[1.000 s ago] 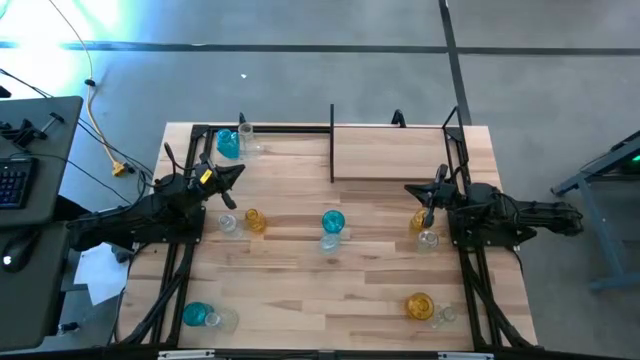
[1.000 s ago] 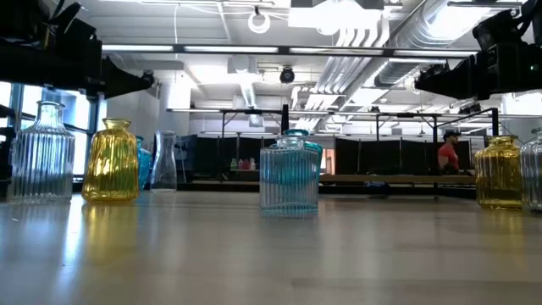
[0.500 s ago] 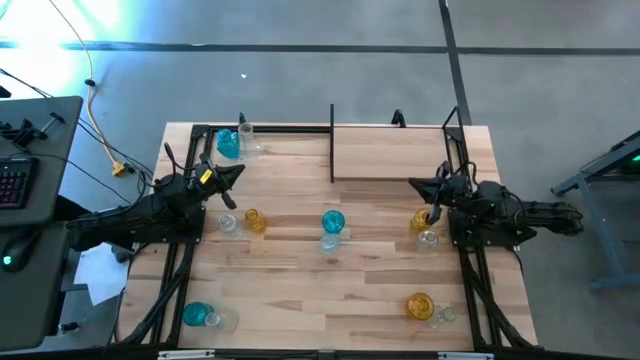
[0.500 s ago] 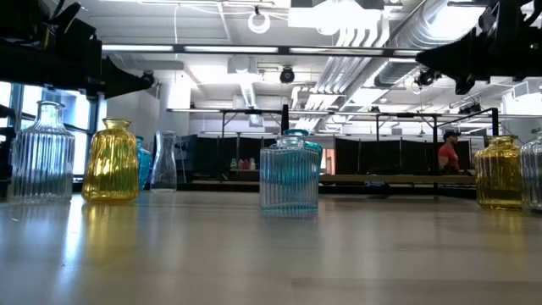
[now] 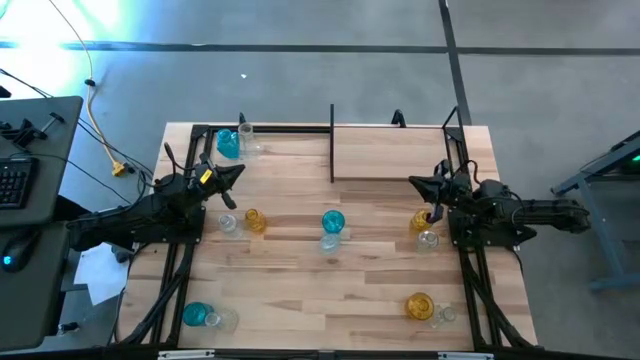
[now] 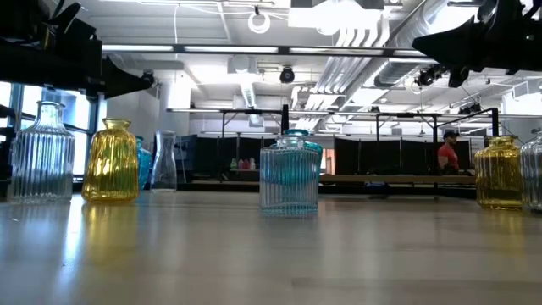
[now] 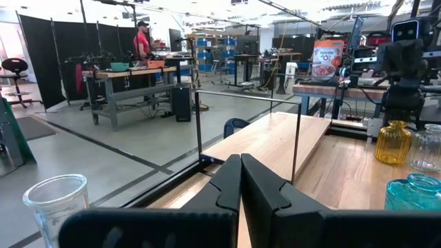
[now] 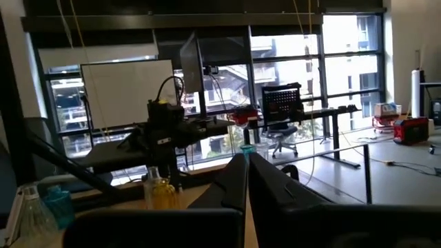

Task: Sort vases onto shelf
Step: Put the transparent vase on the shelf

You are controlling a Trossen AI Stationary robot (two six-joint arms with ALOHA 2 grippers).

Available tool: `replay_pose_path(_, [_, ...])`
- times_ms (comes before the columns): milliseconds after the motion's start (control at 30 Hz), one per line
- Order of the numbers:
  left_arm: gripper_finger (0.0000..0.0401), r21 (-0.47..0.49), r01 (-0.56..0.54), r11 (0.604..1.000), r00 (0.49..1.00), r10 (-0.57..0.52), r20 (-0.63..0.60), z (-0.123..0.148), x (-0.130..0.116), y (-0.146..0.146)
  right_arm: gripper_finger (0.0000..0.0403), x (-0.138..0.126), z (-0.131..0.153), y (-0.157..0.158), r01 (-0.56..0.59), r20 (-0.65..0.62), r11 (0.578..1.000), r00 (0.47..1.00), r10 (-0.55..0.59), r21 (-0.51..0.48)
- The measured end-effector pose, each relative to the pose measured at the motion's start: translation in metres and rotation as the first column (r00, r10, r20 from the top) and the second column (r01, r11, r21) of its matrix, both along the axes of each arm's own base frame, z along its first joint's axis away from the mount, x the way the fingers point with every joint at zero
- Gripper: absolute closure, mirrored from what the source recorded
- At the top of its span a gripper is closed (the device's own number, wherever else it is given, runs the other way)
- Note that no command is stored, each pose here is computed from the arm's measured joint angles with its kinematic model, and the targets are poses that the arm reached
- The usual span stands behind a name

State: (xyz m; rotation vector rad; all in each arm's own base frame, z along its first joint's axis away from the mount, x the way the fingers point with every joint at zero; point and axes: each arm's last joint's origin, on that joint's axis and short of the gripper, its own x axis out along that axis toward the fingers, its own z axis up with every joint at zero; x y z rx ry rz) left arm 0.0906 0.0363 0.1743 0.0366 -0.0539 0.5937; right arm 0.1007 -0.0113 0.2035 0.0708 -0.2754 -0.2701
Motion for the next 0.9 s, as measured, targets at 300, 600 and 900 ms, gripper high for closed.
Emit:
replay_pose_path(300, [0.0401, 0.000, 0.000, 1.000, 1.000, 0.000, 0.000, 0.000, 0.000, 0.000, 0.0402, 0.016, 0.000, -0.001, -0.005, -0.009, 1.000, 1.000, 0.005, -0.002])
replay_pose_path(600, [0.0400, 0.000, 0.000, 1.000, 1.000, 0.000, 0.000, 0.000, 0.000, 0.000, 0.0402, 0.026, 0.003, -0.001, 0.011, 0.019, 0.999, 1.000, -0.010, -0.051])
replay_pose_path(900, [0.0400, 0.000, 0.000, 1.000, 1.000, 0.000, 0.000, 0.000, 0.000, 0.000, 0.0402, 0.047, 0.033, -0.002, 0.039, -0.173, 0.998, 0.984, -0.048, -0.056])
